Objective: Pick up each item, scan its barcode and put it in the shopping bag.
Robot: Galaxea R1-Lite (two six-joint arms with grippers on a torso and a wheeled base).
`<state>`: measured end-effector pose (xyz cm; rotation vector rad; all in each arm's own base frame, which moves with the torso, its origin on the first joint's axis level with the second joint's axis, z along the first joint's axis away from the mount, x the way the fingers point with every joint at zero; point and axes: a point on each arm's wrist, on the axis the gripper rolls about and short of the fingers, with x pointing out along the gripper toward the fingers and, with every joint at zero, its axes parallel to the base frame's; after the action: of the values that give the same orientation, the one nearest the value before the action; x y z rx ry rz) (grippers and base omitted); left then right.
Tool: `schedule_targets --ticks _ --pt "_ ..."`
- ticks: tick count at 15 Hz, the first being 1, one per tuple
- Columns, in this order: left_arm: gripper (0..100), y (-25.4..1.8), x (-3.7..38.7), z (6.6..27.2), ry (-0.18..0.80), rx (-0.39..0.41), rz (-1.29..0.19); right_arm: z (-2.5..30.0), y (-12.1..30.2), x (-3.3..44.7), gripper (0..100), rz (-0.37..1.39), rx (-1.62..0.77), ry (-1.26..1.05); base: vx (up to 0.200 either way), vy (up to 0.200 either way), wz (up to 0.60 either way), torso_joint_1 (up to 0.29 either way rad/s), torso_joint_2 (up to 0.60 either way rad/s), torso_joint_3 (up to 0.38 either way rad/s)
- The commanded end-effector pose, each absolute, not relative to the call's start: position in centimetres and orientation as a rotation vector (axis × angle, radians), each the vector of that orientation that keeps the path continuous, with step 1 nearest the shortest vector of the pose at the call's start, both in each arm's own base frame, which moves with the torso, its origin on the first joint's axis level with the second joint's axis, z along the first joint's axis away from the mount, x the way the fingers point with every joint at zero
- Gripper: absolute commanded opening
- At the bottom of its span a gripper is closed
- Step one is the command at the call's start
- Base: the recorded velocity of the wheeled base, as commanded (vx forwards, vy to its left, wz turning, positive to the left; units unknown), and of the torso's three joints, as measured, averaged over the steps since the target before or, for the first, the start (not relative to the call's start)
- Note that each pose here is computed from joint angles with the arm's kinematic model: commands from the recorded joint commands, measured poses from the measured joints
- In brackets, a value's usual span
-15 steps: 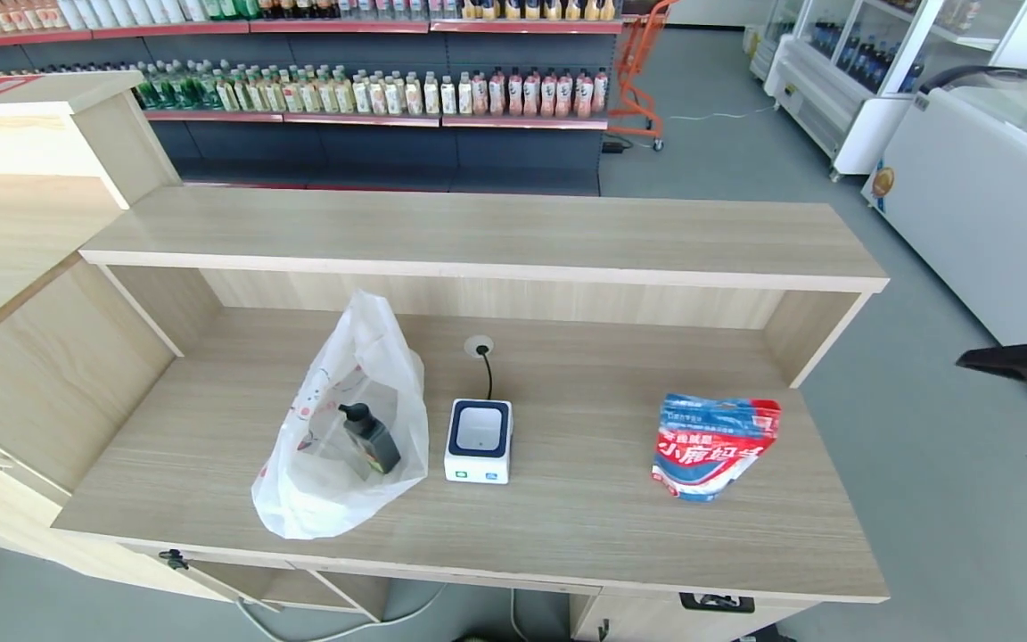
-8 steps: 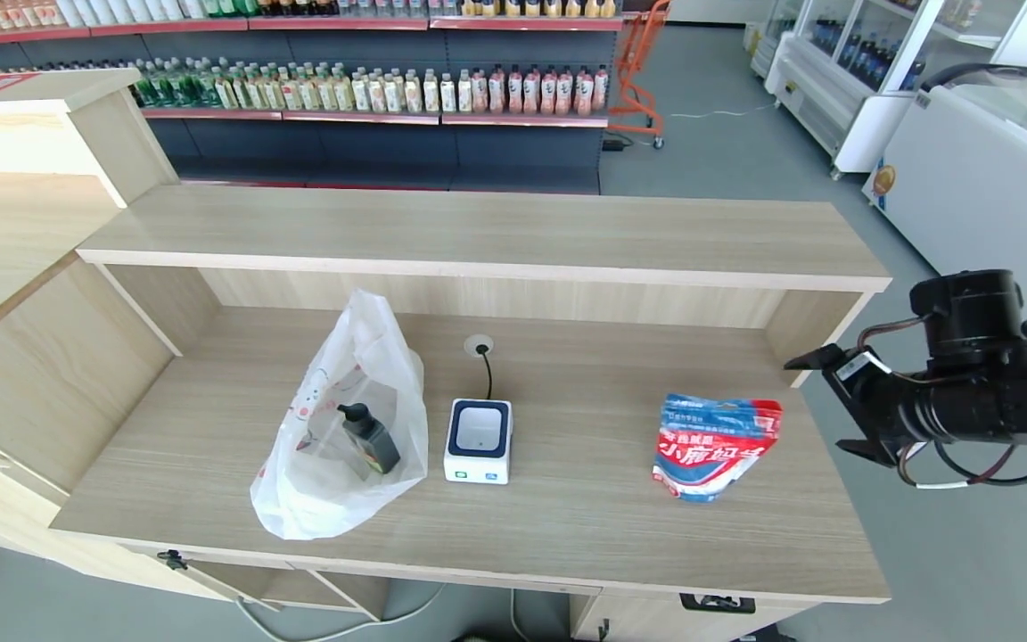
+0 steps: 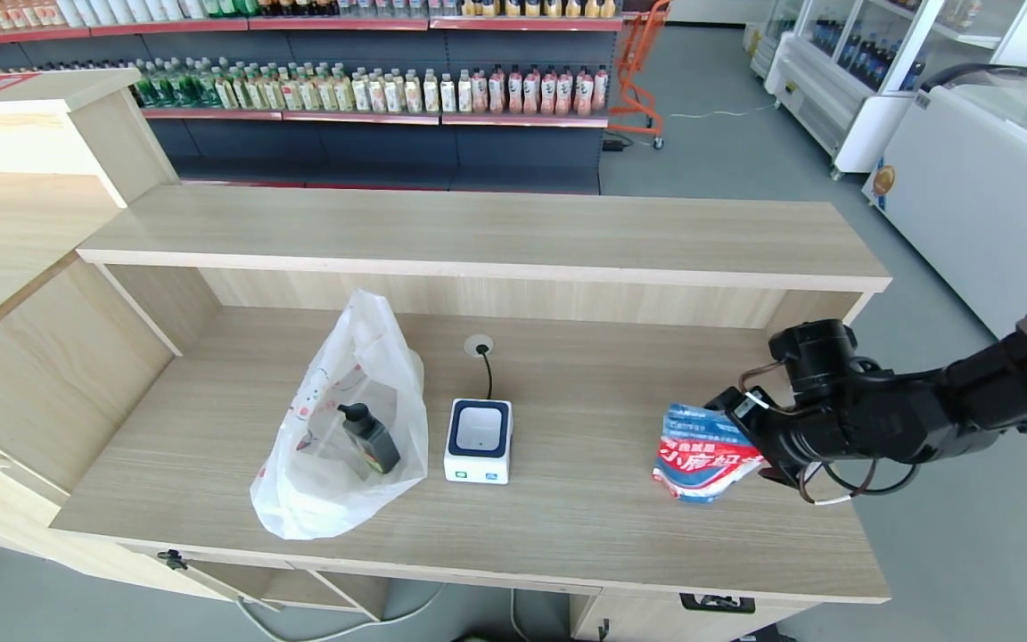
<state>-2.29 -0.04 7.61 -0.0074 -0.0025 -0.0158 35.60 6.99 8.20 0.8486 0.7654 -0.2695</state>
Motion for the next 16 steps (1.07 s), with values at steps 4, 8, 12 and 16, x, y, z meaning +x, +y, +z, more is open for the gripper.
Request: schedule_targets --ticks 4,8,12,16 --pt "100 0.0 -2.3 7.6 -0.003 -0.008 -0.015 4.8 7.9 36.9 100 -0.289 0.759 0.83 0.0 0.0 0.0 0.0 0.0 0.0" --pt "100 0.0 -2.3 7.6 -0.003 -0.008 -0.015 3.4 8.1 37.4 0 -0.284 0.663 0.837 0.0 0.0 0.0 0.0 0.0 0.0" --pt "100 0.0 -2.3 7.6 -0.003 -0.008 -0.015 2.7 8.9 37.5 0 -0.203 0.539 0.836 0.0 0.0 0.0 0.0 0.0 0.0" --pt "100 0.0 -2.3 7.6 -0.003 -0.008 -0.015 7.8 8.5 37.2 0 -0.039 0.565 0.721 0.0 0.0 0.0 0.0 0.0 0.0"
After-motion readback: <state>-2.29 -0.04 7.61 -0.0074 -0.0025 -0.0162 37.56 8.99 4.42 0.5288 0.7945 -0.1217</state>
